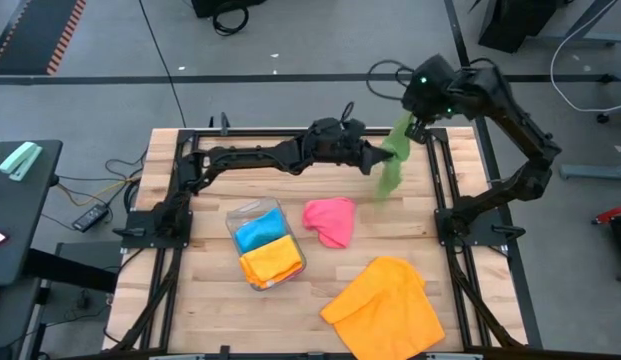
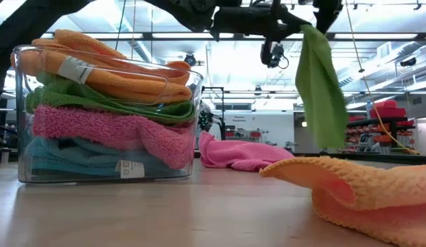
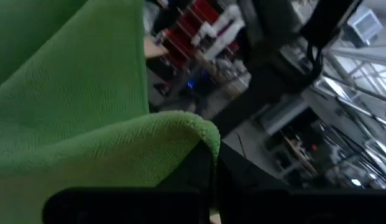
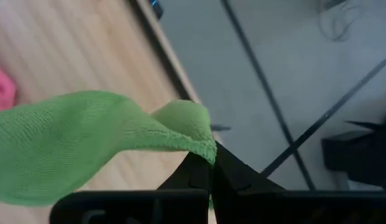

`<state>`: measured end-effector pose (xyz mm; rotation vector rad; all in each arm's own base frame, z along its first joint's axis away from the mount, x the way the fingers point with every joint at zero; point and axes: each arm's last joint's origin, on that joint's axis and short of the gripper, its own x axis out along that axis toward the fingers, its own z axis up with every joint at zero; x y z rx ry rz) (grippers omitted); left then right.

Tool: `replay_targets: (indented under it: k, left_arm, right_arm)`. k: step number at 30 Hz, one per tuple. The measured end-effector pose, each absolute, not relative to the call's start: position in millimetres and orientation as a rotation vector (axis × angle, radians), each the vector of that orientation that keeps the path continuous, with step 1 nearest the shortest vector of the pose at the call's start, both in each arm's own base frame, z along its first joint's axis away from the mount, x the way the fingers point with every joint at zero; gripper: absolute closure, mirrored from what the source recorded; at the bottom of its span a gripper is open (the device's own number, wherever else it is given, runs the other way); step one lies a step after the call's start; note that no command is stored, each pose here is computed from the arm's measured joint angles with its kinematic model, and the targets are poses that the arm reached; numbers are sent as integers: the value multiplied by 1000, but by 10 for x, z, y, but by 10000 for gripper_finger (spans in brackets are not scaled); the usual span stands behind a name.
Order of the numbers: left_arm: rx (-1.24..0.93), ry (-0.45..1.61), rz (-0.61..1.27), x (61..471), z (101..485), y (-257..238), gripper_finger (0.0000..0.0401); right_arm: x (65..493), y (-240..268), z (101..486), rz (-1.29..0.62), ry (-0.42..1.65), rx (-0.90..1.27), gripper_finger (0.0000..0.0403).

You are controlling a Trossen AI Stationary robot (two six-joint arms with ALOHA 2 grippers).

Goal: Fold microfiber towels
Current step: Fold the green towel

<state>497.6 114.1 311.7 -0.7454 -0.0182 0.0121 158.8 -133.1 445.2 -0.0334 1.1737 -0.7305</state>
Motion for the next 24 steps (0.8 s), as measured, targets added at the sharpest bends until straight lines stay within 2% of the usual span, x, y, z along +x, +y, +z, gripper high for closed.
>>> replay_targets:
  k: [3, 7, 11, 16, 24]
  left_arm:
    - [-739, -56, 50, 4967, 3140, 1185, 383]
    - [-730, 55, 91, 4969, 3025, 1170, 394]
    - [-713, 240, 117, 4972, 2852, 1015, 382]
    - [-629, 449, 122, 4940, 2671, 813, 362]
    - [-639, 719, 185, 4795, 2455, 768, 374]
  right_arm:
    - [1550, -1306, 4575, -745, 1126, -61, 399]
    - [1588, -1285, 4527, -634, 1111, -13, 399]
    - [1749, -1296, 4262, -532, 1136, 65, 399]
    - [2037, -1256, 3815, -444, 1173, 45, 399]
    - [2265, -1140, 3367, -395, 1175, 50, 399]
